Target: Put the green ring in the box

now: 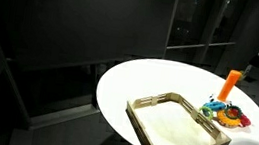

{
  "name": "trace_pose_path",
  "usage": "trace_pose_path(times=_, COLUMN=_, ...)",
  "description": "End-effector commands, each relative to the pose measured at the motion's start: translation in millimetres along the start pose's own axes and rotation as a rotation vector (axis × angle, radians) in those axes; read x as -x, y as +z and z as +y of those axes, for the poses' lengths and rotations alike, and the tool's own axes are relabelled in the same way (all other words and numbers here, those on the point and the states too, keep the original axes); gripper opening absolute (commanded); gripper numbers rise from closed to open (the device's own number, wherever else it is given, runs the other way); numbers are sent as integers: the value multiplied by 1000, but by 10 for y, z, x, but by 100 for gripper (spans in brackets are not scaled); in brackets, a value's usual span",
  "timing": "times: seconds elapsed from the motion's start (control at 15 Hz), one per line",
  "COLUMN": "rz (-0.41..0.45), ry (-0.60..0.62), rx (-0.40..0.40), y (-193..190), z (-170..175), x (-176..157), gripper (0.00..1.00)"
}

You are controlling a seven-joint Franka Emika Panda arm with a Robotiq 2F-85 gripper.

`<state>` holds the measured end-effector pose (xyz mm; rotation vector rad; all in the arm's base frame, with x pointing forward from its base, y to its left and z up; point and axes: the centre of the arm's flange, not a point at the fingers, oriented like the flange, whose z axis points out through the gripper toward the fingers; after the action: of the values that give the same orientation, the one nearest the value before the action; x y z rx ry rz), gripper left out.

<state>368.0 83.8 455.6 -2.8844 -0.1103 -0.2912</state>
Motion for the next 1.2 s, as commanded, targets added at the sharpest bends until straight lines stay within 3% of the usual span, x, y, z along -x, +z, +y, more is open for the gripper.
trace_pose_path(times=0.0, rz=0, ry=0, rx=0, y=0, z=0, x=0, gripper=100)
trace_pose_path(times=0.4, rz=-14, ry=57, rx=53, y=39, z=114, x=-226, gripper=100)
trace_pose_path(times=1.13, rz=-59, ry=198, rx=331, y=483, z=791, x=-656, gripper=100)
